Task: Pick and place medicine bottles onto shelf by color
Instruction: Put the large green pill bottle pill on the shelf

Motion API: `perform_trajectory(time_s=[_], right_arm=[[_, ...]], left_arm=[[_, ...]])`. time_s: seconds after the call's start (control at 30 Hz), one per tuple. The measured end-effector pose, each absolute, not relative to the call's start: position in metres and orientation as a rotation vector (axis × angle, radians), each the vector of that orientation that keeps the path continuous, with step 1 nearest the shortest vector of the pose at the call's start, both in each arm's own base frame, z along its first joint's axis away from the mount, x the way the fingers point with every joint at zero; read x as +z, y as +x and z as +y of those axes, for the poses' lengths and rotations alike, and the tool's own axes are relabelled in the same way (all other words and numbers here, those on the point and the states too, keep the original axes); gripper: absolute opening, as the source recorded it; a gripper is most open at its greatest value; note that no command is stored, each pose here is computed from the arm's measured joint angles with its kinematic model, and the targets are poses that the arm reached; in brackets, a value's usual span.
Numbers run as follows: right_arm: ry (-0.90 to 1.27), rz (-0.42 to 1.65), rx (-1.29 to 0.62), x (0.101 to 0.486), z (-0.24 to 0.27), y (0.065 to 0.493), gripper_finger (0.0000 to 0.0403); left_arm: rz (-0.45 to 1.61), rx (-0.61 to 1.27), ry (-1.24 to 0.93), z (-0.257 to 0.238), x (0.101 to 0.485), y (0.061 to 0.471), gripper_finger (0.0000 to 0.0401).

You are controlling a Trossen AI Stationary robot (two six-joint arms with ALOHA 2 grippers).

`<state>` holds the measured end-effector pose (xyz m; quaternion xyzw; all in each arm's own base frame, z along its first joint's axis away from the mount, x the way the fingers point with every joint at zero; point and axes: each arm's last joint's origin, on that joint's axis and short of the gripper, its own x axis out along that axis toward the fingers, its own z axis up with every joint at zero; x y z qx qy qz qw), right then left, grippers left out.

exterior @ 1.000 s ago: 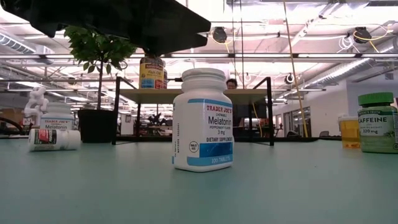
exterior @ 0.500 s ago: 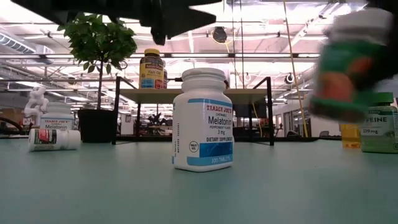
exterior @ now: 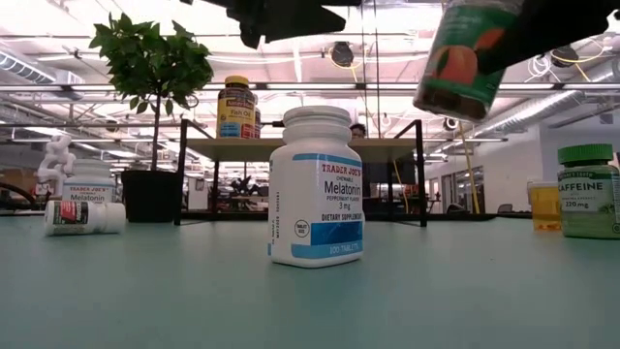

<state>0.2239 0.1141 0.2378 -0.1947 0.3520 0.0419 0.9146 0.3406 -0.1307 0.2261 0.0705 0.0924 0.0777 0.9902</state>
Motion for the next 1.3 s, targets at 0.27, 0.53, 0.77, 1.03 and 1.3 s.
perform_trajectory(time_s=[0.27, 0.53, 0.77, 1.03, 1.3], right_arm=[[-0.392, 0.745, 0.087, 0.231, 0.107, 0.235, 0.0287], [-0.351, 0.783, 0.035, 0.223, 0.096, 0.245, 0.0288], [-0.309, 0.794, -0.039, 0.223, 0.078, 0.251, 0.0288], [-0.271, 0.737, -0.04, 0.218, 0.069, 0.256, 0.0288], [-0.216, 0.668, 0.006, 0.221, 0.059, 0.264, 0.0288]], left_arm=[[0.218, 0.146, 0.24, -0.117, 0.228, 0.348, 0.0241], [0.23, 0.022, 0.186, -0.064, 0.226, 0.364, 0.0241], [0.166, -0.036, 0.178, -0.035, 0.232, 0.37, 0.028], [0.077, -0.099, 0.208, -0.03, 0.24, 0.372, 0.0349], [0.133, -0.138, 0.198, -0.034, 0.218, 0.394, 0.0356]])
